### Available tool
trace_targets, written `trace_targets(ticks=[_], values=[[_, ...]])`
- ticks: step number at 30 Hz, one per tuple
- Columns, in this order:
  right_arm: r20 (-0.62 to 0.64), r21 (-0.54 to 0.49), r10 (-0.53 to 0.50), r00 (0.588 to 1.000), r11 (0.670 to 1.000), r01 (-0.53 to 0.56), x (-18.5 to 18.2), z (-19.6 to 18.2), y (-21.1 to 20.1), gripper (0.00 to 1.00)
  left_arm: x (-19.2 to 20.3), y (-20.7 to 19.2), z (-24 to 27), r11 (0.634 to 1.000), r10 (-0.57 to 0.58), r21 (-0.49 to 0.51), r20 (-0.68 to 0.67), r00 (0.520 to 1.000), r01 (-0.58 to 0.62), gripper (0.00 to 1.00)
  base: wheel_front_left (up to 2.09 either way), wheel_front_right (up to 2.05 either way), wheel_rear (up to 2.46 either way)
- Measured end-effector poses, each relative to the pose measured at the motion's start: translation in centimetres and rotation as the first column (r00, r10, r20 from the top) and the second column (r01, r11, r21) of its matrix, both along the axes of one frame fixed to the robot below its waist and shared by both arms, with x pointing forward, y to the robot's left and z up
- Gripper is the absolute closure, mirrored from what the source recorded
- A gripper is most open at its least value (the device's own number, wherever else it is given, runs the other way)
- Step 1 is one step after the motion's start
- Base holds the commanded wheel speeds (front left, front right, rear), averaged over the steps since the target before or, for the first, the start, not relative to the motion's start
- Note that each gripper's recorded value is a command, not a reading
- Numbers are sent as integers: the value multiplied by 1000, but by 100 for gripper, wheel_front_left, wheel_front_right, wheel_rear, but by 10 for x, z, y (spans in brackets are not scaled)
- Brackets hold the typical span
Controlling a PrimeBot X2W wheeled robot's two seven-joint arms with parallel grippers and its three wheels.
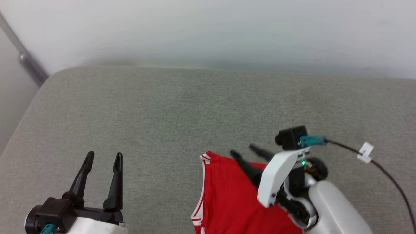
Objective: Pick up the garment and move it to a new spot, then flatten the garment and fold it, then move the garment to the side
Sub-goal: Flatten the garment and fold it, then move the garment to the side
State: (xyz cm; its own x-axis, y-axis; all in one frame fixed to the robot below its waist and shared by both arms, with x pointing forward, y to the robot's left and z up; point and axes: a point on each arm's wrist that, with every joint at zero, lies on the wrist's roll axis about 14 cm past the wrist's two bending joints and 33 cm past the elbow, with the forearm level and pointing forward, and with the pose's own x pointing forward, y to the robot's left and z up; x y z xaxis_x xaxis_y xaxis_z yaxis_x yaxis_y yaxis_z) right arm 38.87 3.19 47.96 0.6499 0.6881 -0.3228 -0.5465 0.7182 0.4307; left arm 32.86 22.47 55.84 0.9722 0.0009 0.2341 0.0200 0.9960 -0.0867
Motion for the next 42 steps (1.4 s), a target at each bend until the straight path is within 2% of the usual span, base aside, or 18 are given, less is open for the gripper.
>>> trace_targets(ticks=[4,7,12,15,17,23,33,42], values=[[199,-107,-89,976,988,112,35,28,-37,0,7,-9,0,1000,-27,-1,3,1000,27,0,0,0,0],[322,-185,-144,936,960,211,53,41,-80,0,12,-17,-1,999,-51,-4,1,999,51,0,0,0,0],[477,-213,-226,849,907,362,69,66,-144,0,24,-27,0,996,-84,-7,5,996,84,0,0,0,0],[528,-166,-300,794,881,443,67,75,-174,0,28,-32,-3,995,-97,-12,-2,995,97,0,0,0,0],[557,-171,-308,771,866,470,60,73,-186,0,30,-34,-4,995,-103,-14,-5,995,102,0,0,0,0],[580,-71,-401,709,842,535,34,70,-203,0,34,-39,-4,993,-115,-20,-5,993,115,0,0,0,0],[605,25,-462,649,825,564,7,69,-194,0,29,-38,-4,994,-102,-29,-2,995,102,0,0,0,0],[591,44,-481,648,821,570,5,68,-189,0,27,-40,-4,994,-105,-30,-2,994,105,0,0,0,0]])
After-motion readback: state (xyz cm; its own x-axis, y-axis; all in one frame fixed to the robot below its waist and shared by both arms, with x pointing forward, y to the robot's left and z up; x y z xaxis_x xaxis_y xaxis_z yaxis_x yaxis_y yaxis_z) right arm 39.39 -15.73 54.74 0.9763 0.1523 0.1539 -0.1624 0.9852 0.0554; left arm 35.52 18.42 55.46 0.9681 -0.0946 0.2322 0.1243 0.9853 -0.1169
